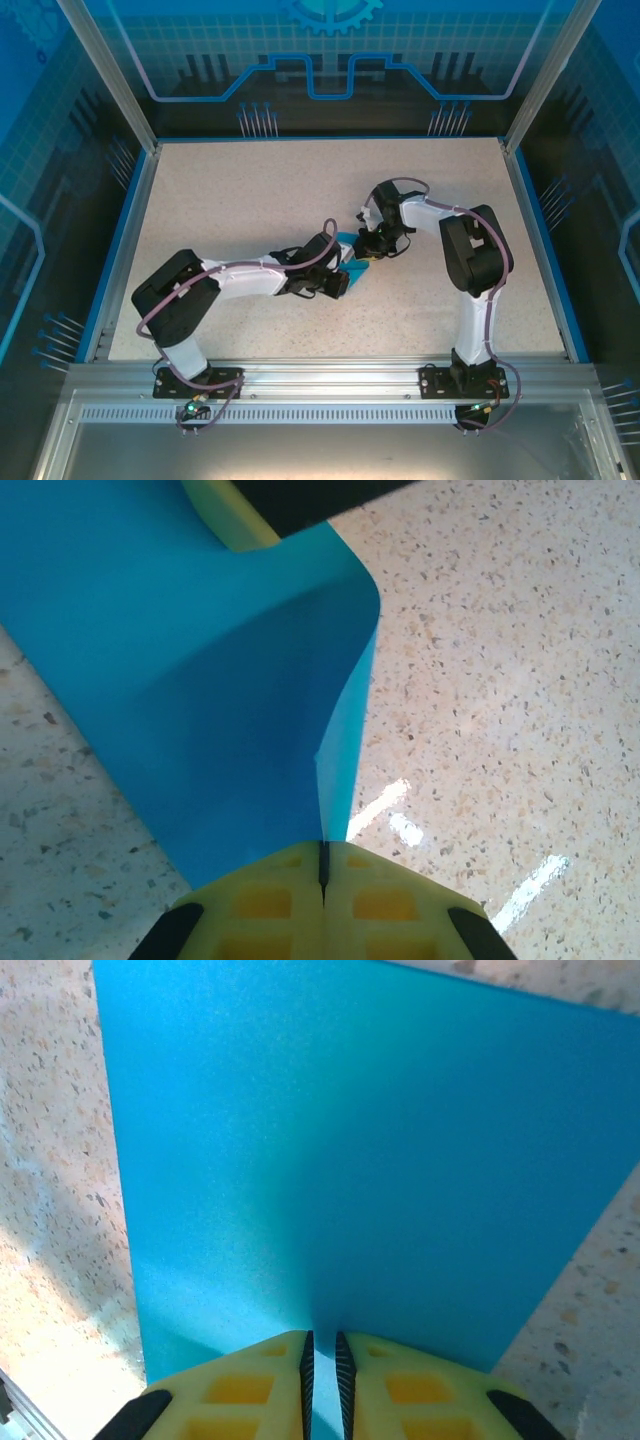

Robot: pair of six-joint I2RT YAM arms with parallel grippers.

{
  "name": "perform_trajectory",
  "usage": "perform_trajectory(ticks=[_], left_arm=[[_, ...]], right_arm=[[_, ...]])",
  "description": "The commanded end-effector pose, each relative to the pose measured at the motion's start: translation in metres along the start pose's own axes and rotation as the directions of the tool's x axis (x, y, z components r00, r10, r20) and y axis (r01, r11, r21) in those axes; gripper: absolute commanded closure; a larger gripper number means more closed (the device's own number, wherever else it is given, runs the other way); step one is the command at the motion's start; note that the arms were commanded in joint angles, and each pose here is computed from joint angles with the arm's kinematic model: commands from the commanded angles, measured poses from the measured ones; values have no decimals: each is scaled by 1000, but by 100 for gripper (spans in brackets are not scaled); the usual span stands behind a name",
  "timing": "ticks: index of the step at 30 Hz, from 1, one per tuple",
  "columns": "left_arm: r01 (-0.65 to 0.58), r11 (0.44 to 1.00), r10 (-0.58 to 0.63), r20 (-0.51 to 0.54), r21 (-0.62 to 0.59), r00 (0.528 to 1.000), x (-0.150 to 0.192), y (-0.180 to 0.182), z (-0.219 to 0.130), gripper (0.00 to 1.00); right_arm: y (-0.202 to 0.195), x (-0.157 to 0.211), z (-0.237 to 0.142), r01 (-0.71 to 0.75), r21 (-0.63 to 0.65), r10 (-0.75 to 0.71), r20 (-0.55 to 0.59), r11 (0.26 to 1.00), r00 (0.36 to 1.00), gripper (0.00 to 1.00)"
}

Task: Fold a paper plane with a square sheet of paper (pick it up from the middle)
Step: Third fold the triangle at the center of the table.

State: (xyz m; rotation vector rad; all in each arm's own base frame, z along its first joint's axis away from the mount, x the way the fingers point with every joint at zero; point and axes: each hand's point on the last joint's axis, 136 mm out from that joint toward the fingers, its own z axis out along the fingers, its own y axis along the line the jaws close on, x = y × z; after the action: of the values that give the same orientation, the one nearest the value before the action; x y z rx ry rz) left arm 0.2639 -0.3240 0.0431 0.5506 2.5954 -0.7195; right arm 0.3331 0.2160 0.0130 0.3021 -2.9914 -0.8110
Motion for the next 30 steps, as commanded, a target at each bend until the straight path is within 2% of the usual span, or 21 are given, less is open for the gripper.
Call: perform_trajectory(ticks=[1,16,27,30], left_arm=[[-8,1000,8,-15,26,1000,-9,-2,1,100],[17,1000,-17,-69,-6,997,-7,16,11,100],[43,999,-45,-64,-32,997,-6,22,13,100],[36,999,-38,-63,-28,997,-8,20,12,100]], right_arm=[[-6,10,11,17,44,-14,-58,999,998,82],[1,7,6,15,26,-14,-48,1000,999,79],[21,-7,-30,24,6,-24,64,1000,998,74],[18,-7,-29,18,6,-19,58,1000,998,74]])
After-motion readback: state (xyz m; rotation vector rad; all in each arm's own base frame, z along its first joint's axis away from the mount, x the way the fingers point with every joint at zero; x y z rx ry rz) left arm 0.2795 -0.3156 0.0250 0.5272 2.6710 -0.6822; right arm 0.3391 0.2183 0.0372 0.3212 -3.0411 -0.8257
